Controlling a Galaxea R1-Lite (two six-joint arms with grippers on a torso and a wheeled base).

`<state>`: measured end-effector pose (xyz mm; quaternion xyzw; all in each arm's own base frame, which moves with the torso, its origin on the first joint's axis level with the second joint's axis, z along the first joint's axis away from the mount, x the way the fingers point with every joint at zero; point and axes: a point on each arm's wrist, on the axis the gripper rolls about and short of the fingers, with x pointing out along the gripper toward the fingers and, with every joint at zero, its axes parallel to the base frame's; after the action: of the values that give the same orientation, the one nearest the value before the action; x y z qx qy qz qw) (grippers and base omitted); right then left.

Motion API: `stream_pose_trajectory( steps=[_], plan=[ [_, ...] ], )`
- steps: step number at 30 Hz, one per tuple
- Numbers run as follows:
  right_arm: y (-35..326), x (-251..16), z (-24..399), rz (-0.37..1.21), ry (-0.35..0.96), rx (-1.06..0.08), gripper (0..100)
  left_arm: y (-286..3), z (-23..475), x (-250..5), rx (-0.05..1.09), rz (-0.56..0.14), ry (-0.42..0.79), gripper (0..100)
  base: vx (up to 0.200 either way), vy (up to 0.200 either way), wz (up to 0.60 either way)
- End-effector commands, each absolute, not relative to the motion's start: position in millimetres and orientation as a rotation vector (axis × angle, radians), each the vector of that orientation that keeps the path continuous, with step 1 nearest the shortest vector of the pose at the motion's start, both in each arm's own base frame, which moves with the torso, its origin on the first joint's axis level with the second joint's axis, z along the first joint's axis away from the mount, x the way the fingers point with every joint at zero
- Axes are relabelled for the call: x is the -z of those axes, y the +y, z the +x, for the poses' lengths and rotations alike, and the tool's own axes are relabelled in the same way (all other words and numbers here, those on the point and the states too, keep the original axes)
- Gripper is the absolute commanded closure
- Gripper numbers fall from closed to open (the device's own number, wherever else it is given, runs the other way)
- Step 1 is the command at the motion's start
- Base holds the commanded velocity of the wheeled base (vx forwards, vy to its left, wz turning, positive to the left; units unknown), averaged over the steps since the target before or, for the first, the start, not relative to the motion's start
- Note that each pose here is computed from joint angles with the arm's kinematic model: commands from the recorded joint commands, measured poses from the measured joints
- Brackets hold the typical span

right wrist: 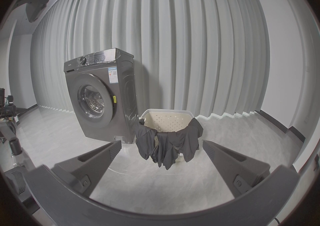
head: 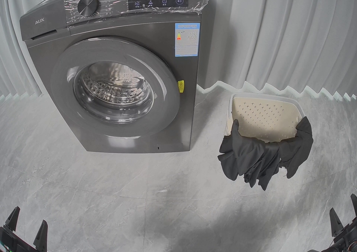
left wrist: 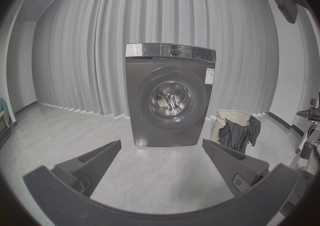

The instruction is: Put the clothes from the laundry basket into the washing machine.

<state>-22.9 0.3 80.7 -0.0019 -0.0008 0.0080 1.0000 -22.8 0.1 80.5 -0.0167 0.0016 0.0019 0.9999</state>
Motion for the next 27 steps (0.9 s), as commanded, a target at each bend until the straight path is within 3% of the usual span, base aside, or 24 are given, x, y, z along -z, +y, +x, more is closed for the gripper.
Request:
stream_pose_trajectory(
  steps=[1,27],
  plan=[
    [0.3,-75.5,-22.8,-0.005,0.000,-0.017,0,0.1,-22.9,-75.6,-0.005,-0.034,0.001,0,0.000,-0.200,0.00],
    [0.3,-75.5,-22.8,-0.005,0.000,-0.017,0,0.1,-22.9,-75.6,-0.005,-0.034,0.001,0,0.000,-0.200,0.00]
  ],
)
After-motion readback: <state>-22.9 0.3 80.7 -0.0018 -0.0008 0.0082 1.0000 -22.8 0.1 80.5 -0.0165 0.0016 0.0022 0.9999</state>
